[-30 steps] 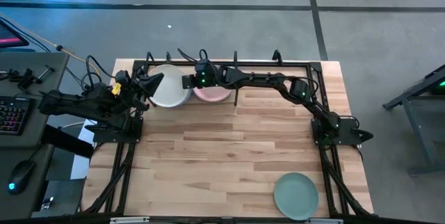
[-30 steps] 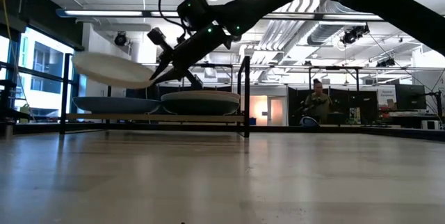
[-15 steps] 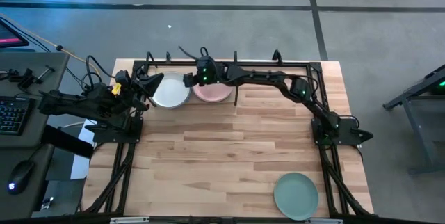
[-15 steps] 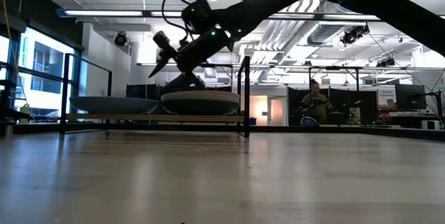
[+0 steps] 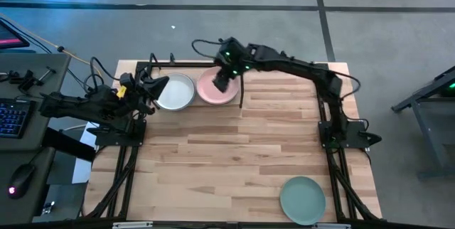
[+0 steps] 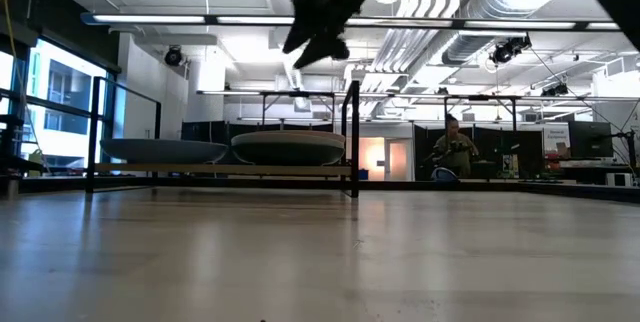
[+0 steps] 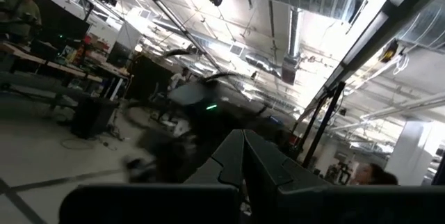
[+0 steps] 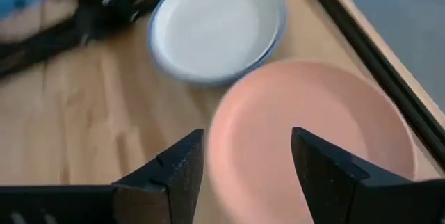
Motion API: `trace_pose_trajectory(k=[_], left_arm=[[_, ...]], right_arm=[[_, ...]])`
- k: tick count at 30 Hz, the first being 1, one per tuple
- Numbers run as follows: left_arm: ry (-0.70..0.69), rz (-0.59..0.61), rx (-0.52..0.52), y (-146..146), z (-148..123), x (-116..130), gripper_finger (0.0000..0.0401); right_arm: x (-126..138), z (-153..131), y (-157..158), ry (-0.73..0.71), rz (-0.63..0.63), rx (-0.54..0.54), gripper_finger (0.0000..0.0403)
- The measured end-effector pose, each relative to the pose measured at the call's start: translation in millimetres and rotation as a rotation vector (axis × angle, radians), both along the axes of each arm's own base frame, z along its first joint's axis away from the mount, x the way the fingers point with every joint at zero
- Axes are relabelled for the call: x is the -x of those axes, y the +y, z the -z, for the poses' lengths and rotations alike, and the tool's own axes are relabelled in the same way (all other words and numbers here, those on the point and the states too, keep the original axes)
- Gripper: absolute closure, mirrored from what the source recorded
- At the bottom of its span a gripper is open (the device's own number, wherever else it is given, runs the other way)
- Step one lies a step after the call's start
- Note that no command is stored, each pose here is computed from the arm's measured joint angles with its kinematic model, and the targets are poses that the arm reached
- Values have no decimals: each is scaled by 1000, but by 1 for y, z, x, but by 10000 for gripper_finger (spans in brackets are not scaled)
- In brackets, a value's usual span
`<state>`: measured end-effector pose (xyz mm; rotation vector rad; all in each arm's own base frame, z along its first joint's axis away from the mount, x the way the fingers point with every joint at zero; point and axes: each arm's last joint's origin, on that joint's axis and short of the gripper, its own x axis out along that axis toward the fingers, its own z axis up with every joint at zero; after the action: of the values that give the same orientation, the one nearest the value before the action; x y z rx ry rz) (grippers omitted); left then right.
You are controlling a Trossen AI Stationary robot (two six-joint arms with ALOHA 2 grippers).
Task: Place and stack plates onto a shelf
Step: Stack the light green plate on top of the white plate
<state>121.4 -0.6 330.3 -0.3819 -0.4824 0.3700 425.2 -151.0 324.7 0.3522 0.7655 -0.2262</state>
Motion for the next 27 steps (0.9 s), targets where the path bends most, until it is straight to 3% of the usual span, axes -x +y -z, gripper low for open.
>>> trace_pose_trajectory(k=[4, 7, 14, 19, 27], left_arm=[[20, -2, -2, 0, 2, -1, 401], [24, -4, -3, 0, 2, -1, 401], [65, -26, -55, 0, 3, -1, 401], [143, -34, -93, 0, 9, -4, 401], [183, -28, -85, -1, 13, -5, 401]], right_arm=[[32, -9, 25, 58, -85, 34, 206], [62, 1, 41, 33, -46, 10, 206], [137, 13, 95, -373, 46, -143, 206], [176, 14, 127, -637, 43, -135, 206], [202, 10, 139, -730, 34, -29, 206]])
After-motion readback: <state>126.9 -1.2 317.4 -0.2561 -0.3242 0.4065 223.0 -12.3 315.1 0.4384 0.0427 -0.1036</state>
